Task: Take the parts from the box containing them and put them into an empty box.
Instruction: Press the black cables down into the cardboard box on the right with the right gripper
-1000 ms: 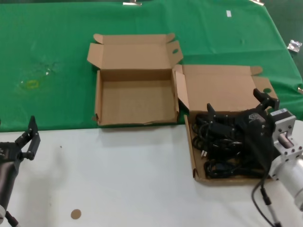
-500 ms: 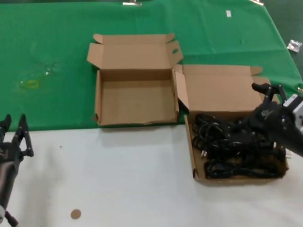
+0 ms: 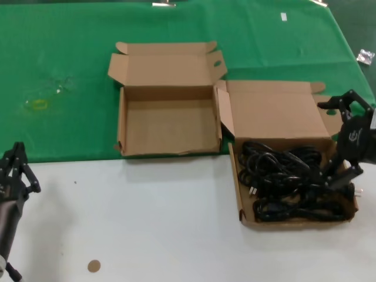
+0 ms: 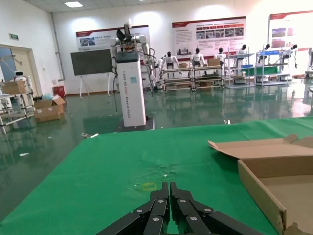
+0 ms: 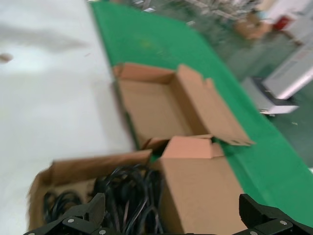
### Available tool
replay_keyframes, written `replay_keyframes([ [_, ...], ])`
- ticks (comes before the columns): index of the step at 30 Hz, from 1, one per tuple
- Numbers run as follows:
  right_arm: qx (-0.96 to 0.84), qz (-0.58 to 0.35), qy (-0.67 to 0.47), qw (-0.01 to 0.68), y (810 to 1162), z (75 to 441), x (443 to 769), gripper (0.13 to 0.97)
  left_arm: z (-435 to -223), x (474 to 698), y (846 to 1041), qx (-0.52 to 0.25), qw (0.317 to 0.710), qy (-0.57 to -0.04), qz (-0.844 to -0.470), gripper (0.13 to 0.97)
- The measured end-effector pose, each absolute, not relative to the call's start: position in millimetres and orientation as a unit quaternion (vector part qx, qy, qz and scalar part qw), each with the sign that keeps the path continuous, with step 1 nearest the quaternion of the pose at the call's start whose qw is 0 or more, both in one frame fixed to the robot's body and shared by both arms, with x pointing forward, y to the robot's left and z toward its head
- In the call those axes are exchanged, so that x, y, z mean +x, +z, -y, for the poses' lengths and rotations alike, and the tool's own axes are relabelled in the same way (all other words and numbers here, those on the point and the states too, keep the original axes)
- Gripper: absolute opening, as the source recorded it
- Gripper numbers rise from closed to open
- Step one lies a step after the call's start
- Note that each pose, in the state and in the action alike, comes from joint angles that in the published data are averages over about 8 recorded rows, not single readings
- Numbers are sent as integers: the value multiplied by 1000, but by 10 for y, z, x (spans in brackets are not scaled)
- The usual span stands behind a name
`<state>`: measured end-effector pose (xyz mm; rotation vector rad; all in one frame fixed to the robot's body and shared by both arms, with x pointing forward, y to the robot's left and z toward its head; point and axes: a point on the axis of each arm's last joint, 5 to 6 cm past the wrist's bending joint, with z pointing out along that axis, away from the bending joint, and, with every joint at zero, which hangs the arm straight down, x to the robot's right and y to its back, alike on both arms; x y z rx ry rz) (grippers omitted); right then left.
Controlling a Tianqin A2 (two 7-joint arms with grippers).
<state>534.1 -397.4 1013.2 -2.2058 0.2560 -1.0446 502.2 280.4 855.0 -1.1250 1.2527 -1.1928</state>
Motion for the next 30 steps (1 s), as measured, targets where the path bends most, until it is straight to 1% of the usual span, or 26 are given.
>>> replay_keyframes([
  [5,-876,-47,-376,298,10249,3997,5401,966,-2804,5022,8550,-468,513,-496,-521,156],
  [9,-893,-22,-355,278,10237,3977,5455,966,-2804,5022,8550,-468,513,-496,-521,154],
  [24,-913,1,-327,245,9900,3855,5735,966,-2804,5022,8550,-468,513,-496,-521,152],
  [30,-916,2,-326,234,9812,3865,5822,945,-2804,5022,8550,-468,513,-496,-521,152],
])
